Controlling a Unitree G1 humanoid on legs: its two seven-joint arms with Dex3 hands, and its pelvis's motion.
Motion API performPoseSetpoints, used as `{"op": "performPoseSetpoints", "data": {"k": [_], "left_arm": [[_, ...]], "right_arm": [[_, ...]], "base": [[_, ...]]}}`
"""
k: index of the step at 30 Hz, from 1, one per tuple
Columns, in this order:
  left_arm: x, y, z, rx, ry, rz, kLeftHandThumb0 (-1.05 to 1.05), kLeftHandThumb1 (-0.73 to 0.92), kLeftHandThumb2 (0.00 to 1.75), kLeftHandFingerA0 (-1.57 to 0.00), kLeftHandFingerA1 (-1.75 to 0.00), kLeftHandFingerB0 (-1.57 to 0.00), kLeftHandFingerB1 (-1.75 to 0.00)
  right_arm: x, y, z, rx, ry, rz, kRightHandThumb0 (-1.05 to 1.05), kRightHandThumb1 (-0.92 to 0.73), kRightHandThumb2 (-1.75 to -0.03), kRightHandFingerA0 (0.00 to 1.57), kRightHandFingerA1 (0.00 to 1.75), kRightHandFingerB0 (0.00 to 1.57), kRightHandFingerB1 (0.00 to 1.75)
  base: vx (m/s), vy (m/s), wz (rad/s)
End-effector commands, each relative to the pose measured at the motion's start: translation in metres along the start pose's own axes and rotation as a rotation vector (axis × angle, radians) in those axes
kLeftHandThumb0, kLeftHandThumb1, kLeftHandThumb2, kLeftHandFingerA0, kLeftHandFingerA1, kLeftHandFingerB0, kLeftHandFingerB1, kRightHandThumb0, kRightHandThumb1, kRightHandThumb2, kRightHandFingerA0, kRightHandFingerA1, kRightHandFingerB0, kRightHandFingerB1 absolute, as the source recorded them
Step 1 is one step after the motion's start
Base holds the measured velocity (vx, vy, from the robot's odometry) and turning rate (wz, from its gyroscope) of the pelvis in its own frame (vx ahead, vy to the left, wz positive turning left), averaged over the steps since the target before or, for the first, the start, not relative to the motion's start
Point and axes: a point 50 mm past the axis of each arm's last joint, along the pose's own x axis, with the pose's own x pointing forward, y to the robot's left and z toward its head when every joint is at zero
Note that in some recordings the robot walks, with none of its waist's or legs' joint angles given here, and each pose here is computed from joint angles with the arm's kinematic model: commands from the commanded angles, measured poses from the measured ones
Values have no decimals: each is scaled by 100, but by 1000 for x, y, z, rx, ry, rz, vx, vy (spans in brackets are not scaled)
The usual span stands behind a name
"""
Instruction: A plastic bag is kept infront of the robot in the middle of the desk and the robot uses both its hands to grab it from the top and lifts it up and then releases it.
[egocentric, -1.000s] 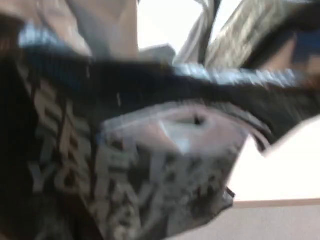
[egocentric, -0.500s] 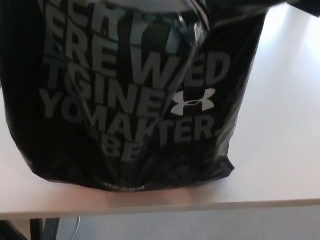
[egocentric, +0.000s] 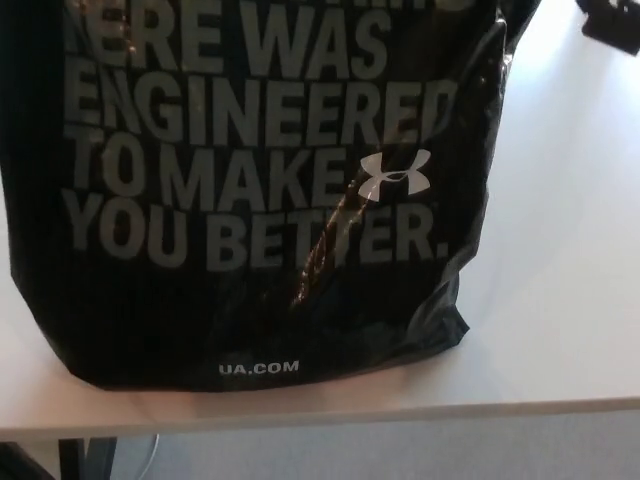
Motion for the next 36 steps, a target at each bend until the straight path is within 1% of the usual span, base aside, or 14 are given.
{"op": "performPoseSetpoints", "data": {"k": [1,4,5,6,13,19,21,22,26,28,29,32,33,36], "left_arm": [[-28,14,4,135,-177,42,-45,73,62,-29,-40,-24,-29],[-40,22,11,162,-235,110,-61,87,65,-18,-38,-17,-26],[-44,27,17,155,-255,149,-34,60,113,-3,-52,0,-49],[-46,34,27,198,-278,197,-73,66,99,-5,-48,-5,-37],[-62,66,57,213,-328,366,-32,64,116,-2,-51,0,-49],[-92,70,66,104,-302,363,-32,62,115,-2,-52,0,-49],[-102,69,68,97,-295,371,-60,91,68,-16,-39,-16,-27],[-113,68,72,81,-284,369,-55,92,67,-14,-39,-15,-31],[-145,60,82,2,-311,400,-57,92,69,-18,-41,-17,-34],[-165,50,87,-47,-338,357,-27,75,124,0,-51,0,-51],[-171,48,88,-55,-341,350,-46,92,77,-9,-41,-9,-21],[-210,36,97,-131,-343,310,-51,92,77,-37,-37,-11,-21],[-216,35,98,-153,-326,290,-52,92,77,-79,-81,-12,-28],[-231,24,104,-250,-253,226,-56,92,72,-49,-42,-15,-28]], "right_arm": [[-33,-6,-24,-103,86,-17,-71,-56,-87,34,50,10,38],[-47,-6,-18,-82,57,32,-72,-67,-60,10,29,6,23],[-53,-6,-14,-92,33,56,-73,-52,-92,1,31,4,22],[-61,-7,-9,-120,4,69,-79,-56,-92,4,25,5,17],[-86,-12,9,-89,-80,72,-82,-58,-93,0,13,0,8],[-105,-22,21,-144,-121,19,-87,-61,-98,0,11,0,7],[-111,-25,23,-127,-117,23,-88,-62,-99,0,12,0,7],[-117,-28,26,-97,-111,21,-83,-74,-62,0,15,0,9],[-140,-35,33,-88,-144,13,-82,-60,-99,0,18,0,13],[-164,-39,38,-142,-159,23,-83,-64,-102,0,20,0,13],[-171,-38,39,-137,-158,25,-88,-66,-102,0,16,0,8],[-206,-37,47,-179,-203,39,-87,-68,-104,0,17,0,9],[-213,-36,47,-170,-191,44,-78,-62,-103,1,28,2,19],[-236,-31,47,-141,-150,69,-79,-81,-65,8,30,6,21]], "base": [[0,0,0],[0,0,0],[0,0,0],[0,0,0],[0,0,0],[0,0,0],[0,0,0],[0,0,0],[0,0,0],[0,0,3],[0,0,0],[0,0,0],[0,0,0],[0,0,0]]}}
